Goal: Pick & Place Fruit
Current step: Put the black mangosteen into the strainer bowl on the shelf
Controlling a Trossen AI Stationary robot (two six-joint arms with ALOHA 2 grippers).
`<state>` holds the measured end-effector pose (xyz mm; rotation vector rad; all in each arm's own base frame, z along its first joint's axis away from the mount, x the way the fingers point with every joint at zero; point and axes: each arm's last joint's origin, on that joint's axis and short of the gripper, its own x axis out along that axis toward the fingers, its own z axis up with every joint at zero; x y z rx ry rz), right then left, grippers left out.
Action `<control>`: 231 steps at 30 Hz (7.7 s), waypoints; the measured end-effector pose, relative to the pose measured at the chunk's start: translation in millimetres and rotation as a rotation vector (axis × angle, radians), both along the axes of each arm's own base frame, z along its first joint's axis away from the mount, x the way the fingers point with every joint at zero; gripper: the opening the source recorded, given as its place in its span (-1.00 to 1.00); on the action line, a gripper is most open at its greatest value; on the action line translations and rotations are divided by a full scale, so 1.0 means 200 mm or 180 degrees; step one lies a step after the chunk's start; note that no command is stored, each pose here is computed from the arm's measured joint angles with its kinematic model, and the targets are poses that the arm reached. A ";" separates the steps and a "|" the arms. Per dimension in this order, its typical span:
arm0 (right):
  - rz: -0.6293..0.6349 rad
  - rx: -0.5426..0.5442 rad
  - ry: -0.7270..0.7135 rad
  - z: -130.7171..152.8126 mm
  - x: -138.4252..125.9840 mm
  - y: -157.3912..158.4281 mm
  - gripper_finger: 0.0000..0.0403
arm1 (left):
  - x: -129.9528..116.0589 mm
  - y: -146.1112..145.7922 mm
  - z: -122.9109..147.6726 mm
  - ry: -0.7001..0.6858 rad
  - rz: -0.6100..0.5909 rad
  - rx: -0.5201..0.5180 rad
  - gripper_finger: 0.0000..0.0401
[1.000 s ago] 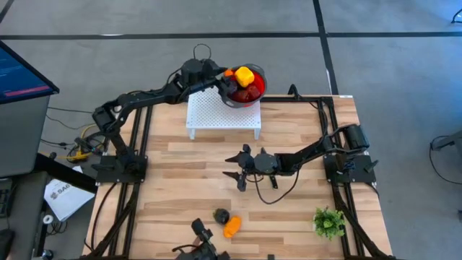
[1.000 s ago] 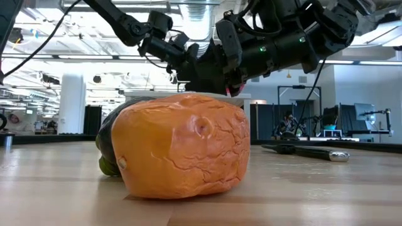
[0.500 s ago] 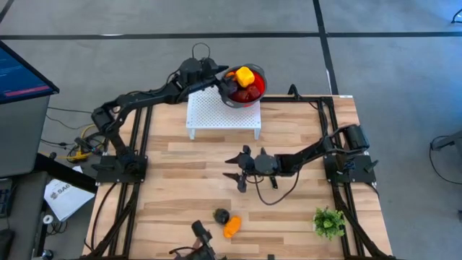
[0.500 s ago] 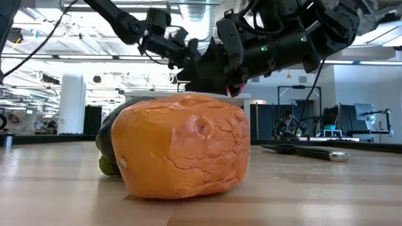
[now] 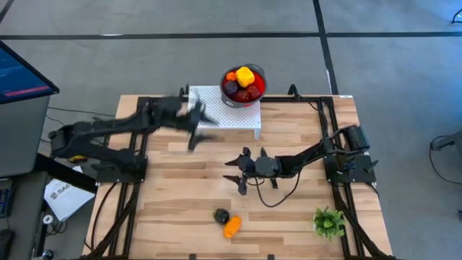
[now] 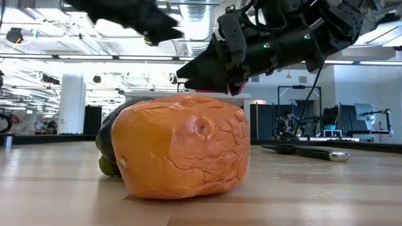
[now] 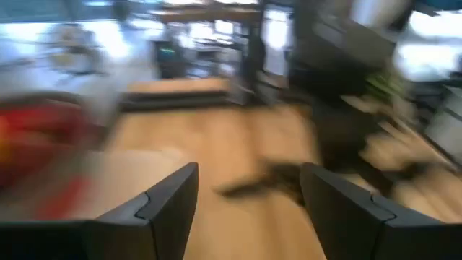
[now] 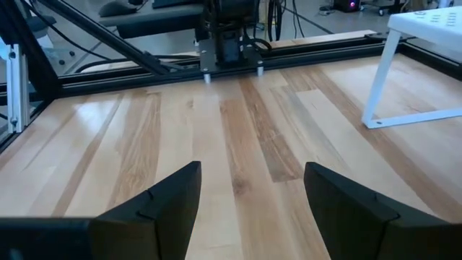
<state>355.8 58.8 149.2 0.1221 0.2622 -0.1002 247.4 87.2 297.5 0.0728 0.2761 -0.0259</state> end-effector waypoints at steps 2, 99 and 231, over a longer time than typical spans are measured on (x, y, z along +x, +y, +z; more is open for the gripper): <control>0.0033 0.0000 -0.0010 0.00 0.00 0.02 0.19 | -0.06 -0.13 -0.10 0.0113 -0.0259 0.0000 0.18; -0.0096 -0.0777 0.2579 0.28 0.10 0.55 0.13 | -0.35 -0.88 -0.76 0.0044 0.0165 -0.0820 0.18; -0.0269 0.0018 -0.0249 0.39 -0.04 0.50 0.34 | 0.07 -0.97 -0.53 -0.0836 -0.0178 -0.0202 0.25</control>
